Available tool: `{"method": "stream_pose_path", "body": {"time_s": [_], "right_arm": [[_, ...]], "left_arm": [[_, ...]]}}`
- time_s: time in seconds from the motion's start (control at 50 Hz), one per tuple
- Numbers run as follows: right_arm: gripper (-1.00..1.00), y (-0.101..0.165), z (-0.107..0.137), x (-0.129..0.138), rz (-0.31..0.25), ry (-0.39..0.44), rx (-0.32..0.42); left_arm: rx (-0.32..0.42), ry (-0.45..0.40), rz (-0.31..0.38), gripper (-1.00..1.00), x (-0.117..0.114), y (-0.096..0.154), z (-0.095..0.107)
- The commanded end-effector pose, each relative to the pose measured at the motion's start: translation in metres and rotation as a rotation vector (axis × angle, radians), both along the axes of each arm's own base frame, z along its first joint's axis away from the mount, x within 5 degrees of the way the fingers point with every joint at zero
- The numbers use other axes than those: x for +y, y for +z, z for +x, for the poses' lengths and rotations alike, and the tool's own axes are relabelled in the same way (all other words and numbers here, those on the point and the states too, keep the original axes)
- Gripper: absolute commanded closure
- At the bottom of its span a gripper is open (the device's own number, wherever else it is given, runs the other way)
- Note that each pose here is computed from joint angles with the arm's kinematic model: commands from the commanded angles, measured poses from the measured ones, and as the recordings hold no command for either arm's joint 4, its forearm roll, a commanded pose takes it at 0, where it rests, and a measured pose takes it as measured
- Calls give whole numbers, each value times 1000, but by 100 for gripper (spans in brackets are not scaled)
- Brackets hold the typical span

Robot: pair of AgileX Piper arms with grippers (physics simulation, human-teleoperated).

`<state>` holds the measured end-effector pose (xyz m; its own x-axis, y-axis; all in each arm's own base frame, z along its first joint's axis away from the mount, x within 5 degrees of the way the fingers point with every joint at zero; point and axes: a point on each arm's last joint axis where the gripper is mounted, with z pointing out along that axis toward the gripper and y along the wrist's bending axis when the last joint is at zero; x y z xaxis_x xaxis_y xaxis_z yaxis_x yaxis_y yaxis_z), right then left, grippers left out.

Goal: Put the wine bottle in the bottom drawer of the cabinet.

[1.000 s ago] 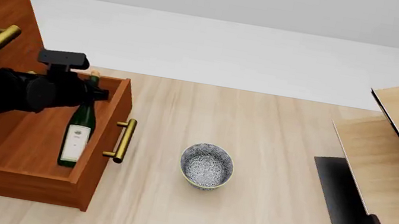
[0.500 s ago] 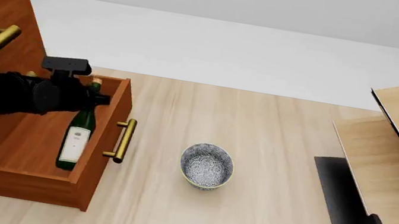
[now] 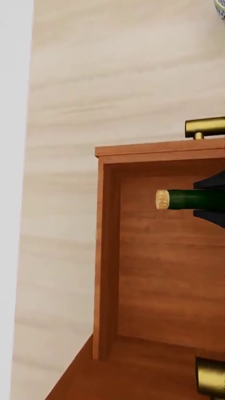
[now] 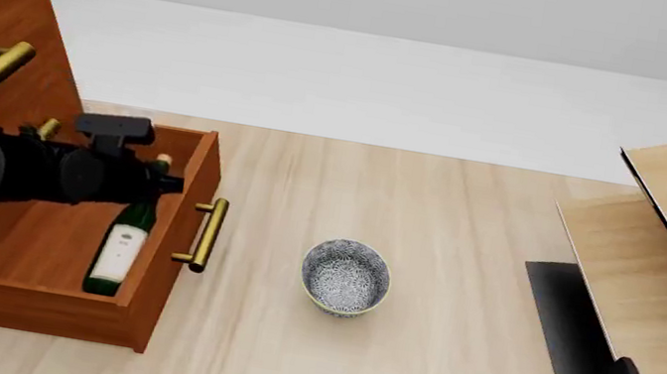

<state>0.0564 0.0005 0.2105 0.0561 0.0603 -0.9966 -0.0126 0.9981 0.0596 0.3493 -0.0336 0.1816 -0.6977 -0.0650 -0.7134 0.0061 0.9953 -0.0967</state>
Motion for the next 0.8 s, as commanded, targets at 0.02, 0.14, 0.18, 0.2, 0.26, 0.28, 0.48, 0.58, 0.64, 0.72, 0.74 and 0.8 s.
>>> {"method": "stream_pose_path", "body": {"time_s": [0.02,0.14,0.18,0.2,0.26,0.28,0.48,0.58,0.64,0.72,0.74,0.8], "right_arm": [[-100,0,0,0,-3,1,0],[-100,0,0,0,-4,1,0],[-100,0,0,0,-4,0,-1],[-100,0,0,0,-4,1,-1],[-100,0,0,0,-6,2,-1],[-100,0,0,0,-6,1,-1],[-100,0,0,0,-8,2,-1],[-100,0,0,0,-6,0,-1],[-100,0,0,0,-9,1,0],[-100,0,0,0,-8,0,0],[-100,0,0,0,-8,1,0],[-100,0,0,0,-9,1,0]], "left_arm": [[51,-69,80,100,2,-14,-7],[49,-70,82,100,2,-13,-7],[48,-70,82,100,2,-12,-7],[48,-71,83,100,3,-12,-7],[44,-71,89,100,5,-12,-7],[43,-66,83,100,4,-11,-7],[38,-60,84,100,7,-9,-7],[39,-61,83,100,6,-9,-7],[38,-62,83,-100,6,-8,-7],[34,-60,86,-100,7,-7,-7],[35,-62,86,-100,7,-7,-7],[37,-65,87,-100,6,-7,-7]]}}
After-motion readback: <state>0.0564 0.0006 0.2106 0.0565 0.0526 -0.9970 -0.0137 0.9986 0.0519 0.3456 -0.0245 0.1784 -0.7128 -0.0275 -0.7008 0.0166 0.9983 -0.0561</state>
